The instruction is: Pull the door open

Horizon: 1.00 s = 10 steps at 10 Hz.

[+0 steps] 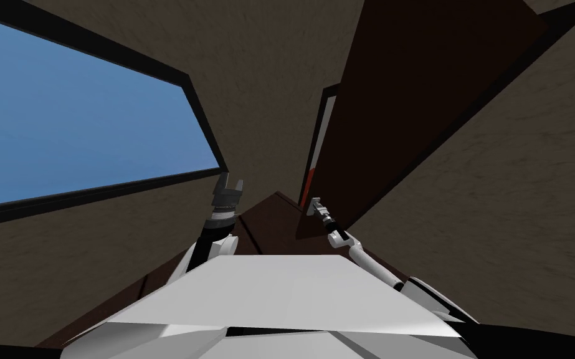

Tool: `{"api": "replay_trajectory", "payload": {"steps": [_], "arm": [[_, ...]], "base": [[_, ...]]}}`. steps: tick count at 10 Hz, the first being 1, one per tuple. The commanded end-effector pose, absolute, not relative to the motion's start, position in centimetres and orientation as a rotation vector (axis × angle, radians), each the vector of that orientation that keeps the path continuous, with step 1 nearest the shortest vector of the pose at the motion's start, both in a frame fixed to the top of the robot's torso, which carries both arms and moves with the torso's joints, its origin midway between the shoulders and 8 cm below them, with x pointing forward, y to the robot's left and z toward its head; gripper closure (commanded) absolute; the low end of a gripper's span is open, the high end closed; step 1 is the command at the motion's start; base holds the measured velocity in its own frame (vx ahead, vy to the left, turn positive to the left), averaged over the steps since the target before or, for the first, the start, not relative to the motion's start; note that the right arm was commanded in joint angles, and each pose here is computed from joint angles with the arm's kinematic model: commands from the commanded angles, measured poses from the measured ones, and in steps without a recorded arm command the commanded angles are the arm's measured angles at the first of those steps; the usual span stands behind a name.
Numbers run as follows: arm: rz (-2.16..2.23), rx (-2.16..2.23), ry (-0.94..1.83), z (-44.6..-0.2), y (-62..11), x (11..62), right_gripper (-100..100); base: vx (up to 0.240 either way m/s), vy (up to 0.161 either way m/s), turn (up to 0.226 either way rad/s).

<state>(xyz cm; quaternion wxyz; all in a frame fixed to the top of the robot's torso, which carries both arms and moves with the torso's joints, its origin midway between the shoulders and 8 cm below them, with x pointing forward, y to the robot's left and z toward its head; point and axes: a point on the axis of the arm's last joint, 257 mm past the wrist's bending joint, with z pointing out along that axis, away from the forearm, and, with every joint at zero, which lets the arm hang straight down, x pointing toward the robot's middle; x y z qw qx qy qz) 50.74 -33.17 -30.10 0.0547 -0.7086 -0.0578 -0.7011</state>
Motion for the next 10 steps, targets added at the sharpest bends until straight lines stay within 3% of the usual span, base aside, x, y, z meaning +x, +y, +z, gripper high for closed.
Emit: {"api": "replay_trajectory", "payload": {"steps": [1, 10], "arm": [[-2.121, -2.134, -0.197, -30.0, -32.9, 50.3, 100], [-2.063, -2.080, -0.297, -30.1, -32.3, 47.7, 100]], "base": [[-0.191, -0.075, 0.077], [-0.161, -0.102, 0.084]]}}
